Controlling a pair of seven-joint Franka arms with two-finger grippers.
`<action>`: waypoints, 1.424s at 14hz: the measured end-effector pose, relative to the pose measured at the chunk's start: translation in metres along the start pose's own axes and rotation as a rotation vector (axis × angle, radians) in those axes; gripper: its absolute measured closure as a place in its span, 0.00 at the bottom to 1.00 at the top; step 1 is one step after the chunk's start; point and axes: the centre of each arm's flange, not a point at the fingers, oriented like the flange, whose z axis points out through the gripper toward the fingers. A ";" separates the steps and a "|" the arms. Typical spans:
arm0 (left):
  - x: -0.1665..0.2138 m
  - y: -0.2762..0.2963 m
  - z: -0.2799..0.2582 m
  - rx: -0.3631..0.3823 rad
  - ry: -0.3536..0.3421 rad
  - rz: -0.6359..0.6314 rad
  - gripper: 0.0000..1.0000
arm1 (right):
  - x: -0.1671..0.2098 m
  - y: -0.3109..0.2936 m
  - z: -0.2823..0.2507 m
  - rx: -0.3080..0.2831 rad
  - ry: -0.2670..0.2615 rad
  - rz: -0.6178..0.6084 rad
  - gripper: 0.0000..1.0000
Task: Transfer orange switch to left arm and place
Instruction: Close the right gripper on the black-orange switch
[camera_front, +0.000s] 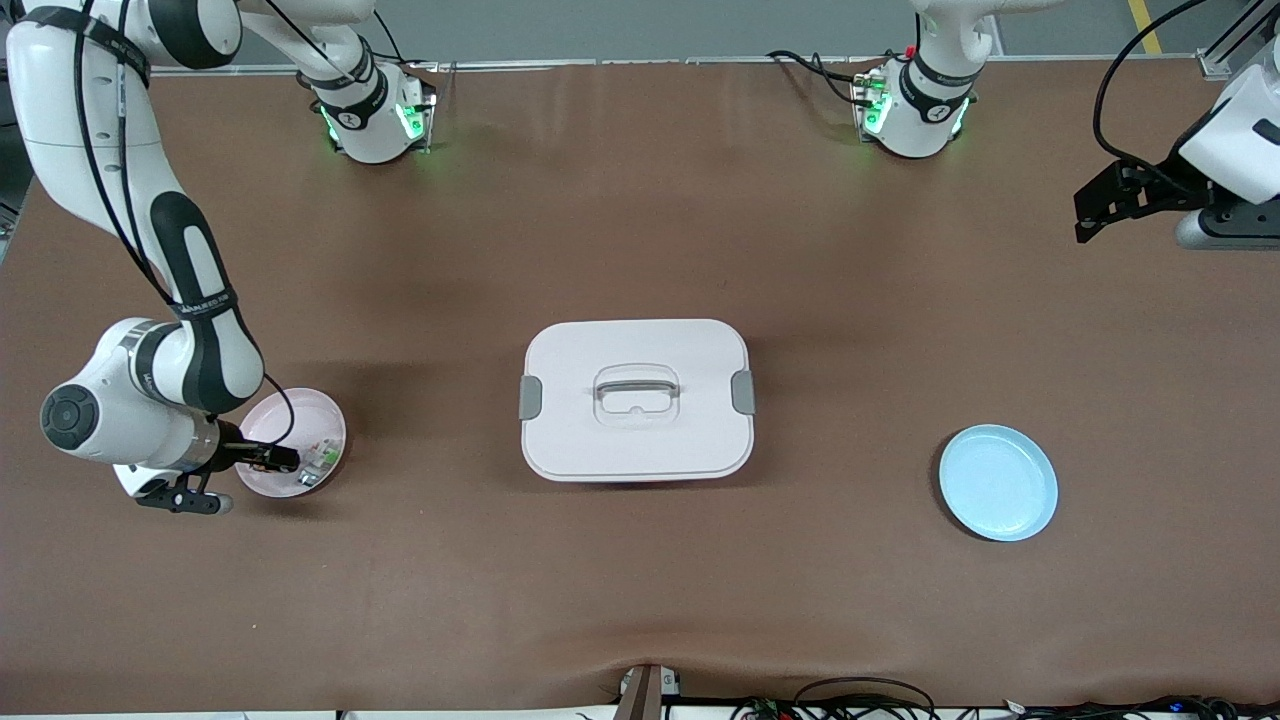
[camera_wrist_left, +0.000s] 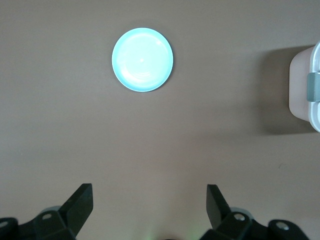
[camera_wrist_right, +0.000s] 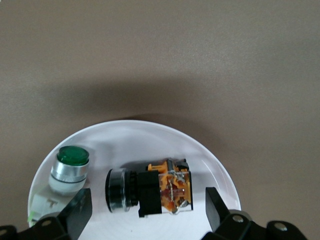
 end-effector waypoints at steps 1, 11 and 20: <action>0.000 0.000 0.000 0.000 0.000 0.000 0.00 | 0.000 0.000 0.003 0.000 0.002 -0.013 0.00; 0.003 0.004 0.005 -0.001 -0.009 0.008 0.00 | 0.001 0.001 0.013 0.004 0.012 -0.052 0.28; 0.003 0.005 0.008 -0.001 -0.017 0.010 0.00 | -0.002 0.000 0.012 0.010 -0.027 -0.087 0.28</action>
